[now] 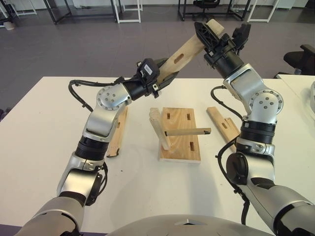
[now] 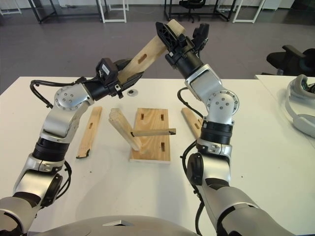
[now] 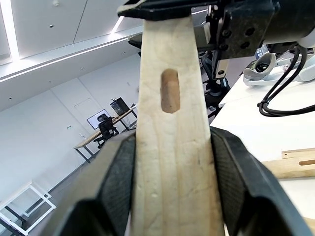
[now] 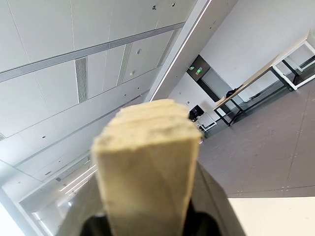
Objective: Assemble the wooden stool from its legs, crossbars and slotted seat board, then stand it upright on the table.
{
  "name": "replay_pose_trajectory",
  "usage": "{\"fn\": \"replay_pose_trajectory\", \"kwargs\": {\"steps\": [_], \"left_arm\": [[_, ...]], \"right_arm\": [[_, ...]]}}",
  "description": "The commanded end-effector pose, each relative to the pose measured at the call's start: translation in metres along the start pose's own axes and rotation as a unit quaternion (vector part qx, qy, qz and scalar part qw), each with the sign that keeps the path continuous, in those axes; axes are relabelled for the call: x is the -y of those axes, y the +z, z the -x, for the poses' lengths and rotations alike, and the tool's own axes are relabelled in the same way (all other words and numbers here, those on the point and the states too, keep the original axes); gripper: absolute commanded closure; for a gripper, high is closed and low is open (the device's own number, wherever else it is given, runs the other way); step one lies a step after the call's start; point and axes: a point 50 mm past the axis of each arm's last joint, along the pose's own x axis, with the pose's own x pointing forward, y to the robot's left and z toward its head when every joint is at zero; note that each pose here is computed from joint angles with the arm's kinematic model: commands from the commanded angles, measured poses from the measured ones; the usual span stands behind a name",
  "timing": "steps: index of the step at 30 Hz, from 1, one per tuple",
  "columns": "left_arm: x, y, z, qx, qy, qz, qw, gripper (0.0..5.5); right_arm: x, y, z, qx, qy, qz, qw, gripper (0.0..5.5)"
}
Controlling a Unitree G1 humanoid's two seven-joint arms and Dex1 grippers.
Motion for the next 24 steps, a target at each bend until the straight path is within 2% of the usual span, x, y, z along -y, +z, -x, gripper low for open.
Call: {"fn": "replay_pose_trajectory", "kwargs": {"steps": [1, 4, 6, 9, 11, 14, 16, 18, 24], "left_arm": [[-0.006, -0.001, -0.001, -0.012, 0.021, 0.002, 1.000, 2.79], [-0.003, -0.017, 0.016, -0.046, 0.041, 0.020, 0.998, 2.33], [0.006, -0.034, 0.037, -0.089, 0.059, 0.023, 0.994, 1.98], [0.034, -0.064, 0.082, -0.185, 0.081, 0.028, 0.979, 1.56], [0.055, -0.075, 0.103, -0.236, 0.092, 0.058, 0.966, 1.56], [0.079, -0.087, 0.123, -0.302, 0.087, 0.083, 0.946, 1.56], [0.088, -0.091, 0.125, -0.323, 0.077, 0.093, 0.939, 1.56], [0.091, -0.090, 0.120, -0.323, 0.076, 0.102, 0.938, 1.56], [0.094, -0.080, 0.108, -0.307, 0.064, 0.120, 0.942, 1.56]], "right_arm": [[0.019, 0.014, 0.019, 0.046, -0.075, 0.060, 0.994, 4.49], [0.036, 0.024, 0.068, 0.077, -0.138, 0.098, 0.983, 4.49], [0.043, 0.024, 0.110, 0.095, -0.192, 0.093, 0.972, 4.49], [0.039, 0.016, 0.168, 0.100, -0.274, 0.075, 0.954, 4.49], [0.034, 0.010, 0.193, 0.103, -0.307, 0.039, 0.945, 4.49], [0.029, -0.003, 0.208, 0.093, -0.337, -0.011, 0.937, 4.49], [0.029, -0.012, 0.212, 0.084, -0.360, -0.022, 0.929, 4.49], [0.032, -0.021, 0.211, 0.077, -0.382, -0.029, 0.920, 4.49], [0.034, -0.037, 0.218, 0.050, -0.460, 0.035, 0.886, 4.49]]}}
